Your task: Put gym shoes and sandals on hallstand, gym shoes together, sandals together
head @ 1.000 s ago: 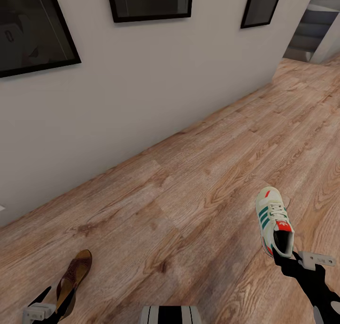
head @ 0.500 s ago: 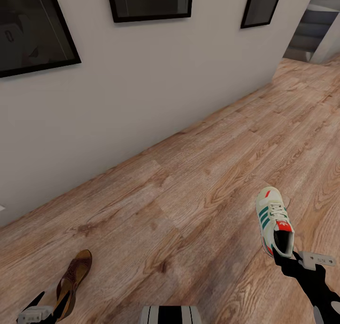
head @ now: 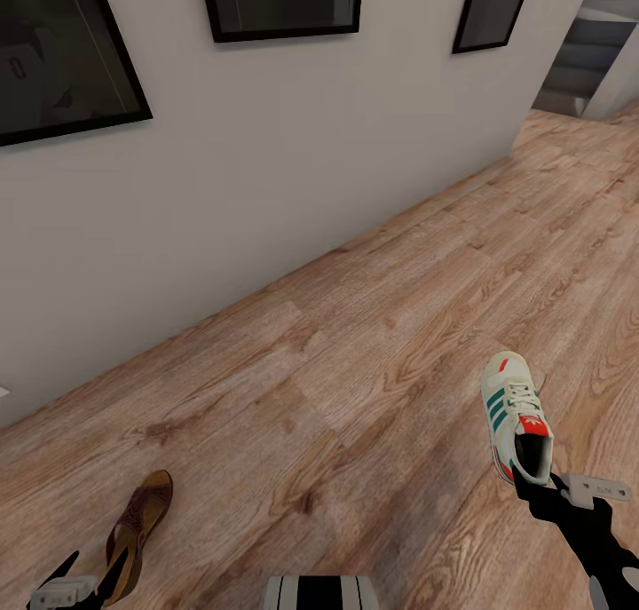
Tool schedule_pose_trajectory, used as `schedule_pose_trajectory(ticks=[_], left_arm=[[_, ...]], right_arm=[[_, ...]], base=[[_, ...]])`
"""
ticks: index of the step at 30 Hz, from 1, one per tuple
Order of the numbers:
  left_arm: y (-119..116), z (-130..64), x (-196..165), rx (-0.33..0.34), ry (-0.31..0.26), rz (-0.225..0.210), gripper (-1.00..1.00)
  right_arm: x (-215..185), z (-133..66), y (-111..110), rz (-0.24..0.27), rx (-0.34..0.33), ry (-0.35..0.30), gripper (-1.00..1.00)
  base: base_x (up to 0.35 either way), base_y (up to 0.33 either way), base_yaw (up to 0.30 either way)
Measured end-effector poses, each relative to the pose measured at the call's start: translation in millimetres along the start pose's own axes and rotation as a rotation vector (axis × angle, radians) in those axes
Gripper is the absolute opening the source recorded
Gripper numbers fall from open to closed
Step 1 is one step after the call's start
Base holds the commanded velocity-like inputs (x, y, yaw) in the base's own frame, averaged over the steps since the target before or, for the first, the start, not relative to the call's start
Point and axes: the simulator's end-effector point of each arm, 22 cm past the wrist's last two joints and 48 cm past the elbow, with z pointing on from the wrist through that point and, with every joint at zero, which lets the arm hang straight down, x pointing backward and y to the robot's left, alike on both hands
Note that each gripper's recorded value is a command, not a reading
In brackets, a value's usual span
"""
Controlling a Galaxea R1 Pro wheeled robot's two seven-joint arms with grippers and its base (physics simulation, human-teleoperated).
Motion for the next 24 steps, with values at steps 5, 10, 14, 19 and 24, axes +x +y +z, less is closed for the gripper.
schedule_pose_trajectory(ticks=[5, 10, 14, 19, 24], left_arm=[[-2.0, 0.3, 1.0, 0.002, 0.001, 0.000, 1.00], [-3.4, 0.6, 1.6, 0.003, 0.002, -0.002, 1.00], [-4.0, 0.7, 1.9, 0.003, 0.002, -0.003, 1.00], [-3.9, 0.7, 1.8, 0.002, 0.002, -0.002, 1.00], [-3.2, 0.7, 1.6, 0.001, 0.002, -0.001, 1.00]], right_arm=[[0.3, 0.0, -0.2, 0.000, 0.001, 0.001, -1.00], [0.2, 0.0, -0.3, 0.000, 0.002, 0.000, -1.00], [0.1, 0.0, -0.3, 0.000, 0.002, 0.000, -1.00], [0.3, 0.1, -0.2, 0.000, 0.002, 0.001, -1.00], [0.3, 0.0, -0.3, 0.000, 0.002, 0.000, -1.00]], base=[[0.000, 0.000, 0.000], [0.000, 0.000, 0.000], [0.000, 0.000, 0.000], [0.000, 0.000, 0.000], [0.000, 0.000, 0.000]])
